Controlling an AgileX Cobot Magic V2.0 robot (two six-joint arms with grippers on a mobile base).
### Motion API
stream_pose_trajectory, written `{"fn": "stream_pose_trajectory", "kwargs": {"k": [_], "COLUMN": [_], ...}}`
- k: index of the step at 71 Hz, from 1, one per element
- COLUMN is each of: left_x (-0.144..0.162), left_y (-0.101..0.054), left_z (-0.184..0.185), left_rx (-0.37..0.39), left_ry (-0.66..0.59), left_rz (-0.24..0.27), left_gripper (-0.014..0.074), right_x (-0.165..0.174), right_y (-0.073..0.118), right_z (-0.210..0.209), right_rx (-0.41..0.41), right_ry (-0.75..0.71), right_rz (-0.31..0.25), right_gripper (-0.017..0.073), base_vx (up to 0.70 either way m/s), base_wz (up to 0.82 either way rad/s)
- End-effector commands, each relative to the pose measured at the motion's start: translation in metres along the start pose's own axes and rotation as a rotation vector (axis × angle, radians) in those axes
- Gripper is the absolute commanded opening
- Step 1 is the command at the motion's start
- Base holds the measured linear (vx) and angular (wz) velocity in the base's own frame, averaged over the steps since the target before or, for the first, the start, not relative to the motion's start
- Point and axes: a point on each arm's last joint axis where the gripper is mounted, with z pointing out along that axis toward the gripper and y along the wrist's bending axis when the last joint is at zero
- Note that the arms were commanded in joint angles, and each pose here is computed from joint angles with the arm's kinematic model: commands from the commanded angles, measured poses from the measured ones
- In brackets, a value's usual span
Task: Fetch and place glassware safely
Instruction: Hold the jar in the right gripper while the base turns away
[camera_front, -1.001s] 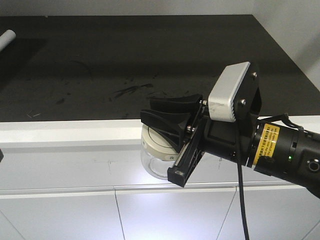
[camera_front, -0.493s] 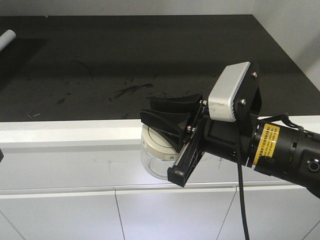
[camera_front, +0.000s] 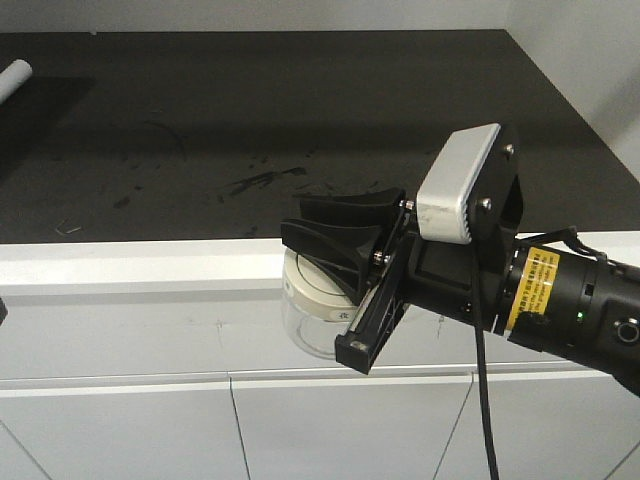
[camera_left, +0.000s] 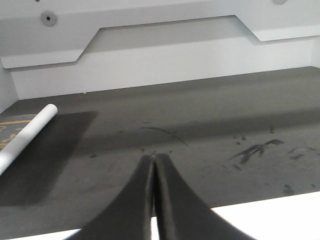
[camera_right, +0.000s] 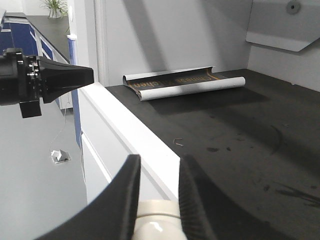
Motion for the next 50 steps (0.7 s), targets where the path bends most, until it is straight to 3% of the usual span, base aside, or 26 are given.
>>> {"fn": "stream_pose_trajectory", "kwargs": {"k": [1, 26, 50], "left_x": [-0.0161, -0.0157, -0.0157], "left_y": [0.0000, 0.0000, 0.0000], "left_z": [0.0005, 0.0010, 0.0010], "left_rx": [0.002, 0.003, 0.003], "left_ry": [-0.102, -0.099, -0.100], "left_rz": [-0.013, -0.013, -0.013], "left_gripper": [-0.0007, -0.0007, -0.0007], "right_x": [-0.0223, -0.0223, -0.0223], "right_y": [0.0039, 0.0039, 0.0039], "right_z": [-0.0047, -0.0047, -0.0047], "right_rx": [-0.028, -0.028, -0.028], "right_ry": [-0.109, -0.109, -0.109], "right_rz": [-0.001, -0.001, -0.001], "right_gripper": [0.0000, 0.0000, 0.0000], "base_vx": [0.00, -0.02, -0.11], "base_wz": [0.00, 0.08, 0.44]}}
